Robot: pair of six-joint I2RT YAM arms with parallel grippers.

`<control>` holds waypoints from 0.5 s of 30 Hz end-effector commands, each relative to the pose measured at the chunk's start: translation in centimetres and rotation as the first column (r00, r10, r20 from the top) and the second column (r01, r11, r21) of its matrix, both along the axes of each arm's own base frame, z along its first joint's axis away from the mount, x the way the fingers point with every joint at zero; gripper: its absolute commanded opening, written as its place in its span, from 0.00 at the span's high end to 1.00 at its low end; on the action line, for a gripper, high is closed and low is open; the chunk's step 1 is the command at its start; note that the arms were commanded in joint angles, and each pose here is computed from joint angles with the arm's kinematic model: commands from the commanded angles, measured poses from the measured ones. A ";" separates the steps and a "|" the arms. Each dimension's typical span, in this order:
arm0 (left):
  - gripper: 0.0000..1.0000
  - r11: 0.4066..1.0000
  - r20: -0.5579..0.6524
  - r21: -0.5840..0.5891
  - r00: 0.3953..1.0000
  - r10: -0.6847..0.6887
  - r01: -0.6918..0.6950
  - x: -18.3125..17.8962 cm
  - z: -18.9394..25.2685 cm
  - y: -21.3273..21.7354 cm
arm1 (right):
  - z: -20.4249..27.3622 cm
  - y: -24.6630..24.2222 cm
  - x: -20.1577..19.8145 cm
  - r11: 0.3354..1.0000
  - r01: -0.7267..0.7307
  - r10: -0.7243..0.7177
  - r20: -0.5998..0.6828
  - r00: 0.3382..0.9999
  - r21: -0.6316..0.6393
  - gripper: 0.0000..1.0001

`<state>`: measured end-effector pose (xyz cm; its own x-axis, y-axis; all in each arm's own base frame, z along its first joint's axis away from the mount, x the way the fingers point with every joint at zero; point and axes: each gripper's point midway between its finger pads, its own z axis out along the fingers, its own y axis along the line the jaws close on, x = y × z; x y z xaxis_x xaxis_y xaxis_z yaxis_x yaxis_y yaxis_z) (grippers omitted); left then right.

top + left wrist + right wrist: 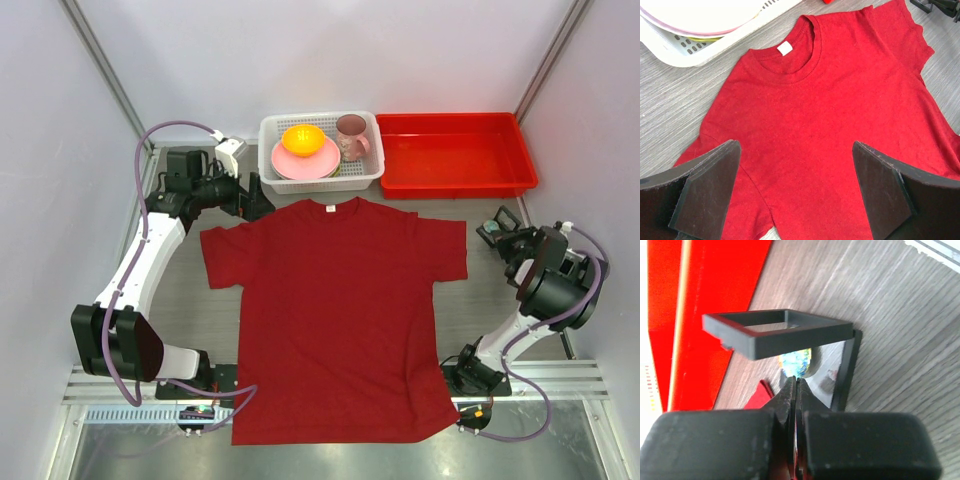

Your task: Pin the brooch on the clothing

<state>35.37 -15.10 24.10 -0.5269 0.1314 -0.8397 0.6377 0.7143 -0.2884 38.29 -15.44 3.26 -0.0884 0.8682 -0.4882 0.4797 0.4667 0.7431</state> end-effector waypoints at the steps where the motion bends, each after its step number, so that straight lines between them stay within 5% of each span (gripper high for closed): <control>1: 0.02 1.000 0.051 0.000 0.999 -0.013 0.013 0.1 1.2 -0.1 | 5.1 -0.5 0.6 0.997 0.005 0.005 0.139 0.990 -0.073 0.99; 10: 0.02 1.000 0.050 0.014 0.999 -0.021 0.020 0.0 1.5 0.0 | 7.4 0.7 0.1 0.976 -0.109 0.132 0.118 0.984 -0.186 0.98; 15: 0.01 0.999 0.052 0.036 0.998 -0.026 0.024 -0.4 1.3 0.3 | 6.9 1.0 -0.5 0.901 -0.224 0.176 -0.159 0.971 -0.370 0.56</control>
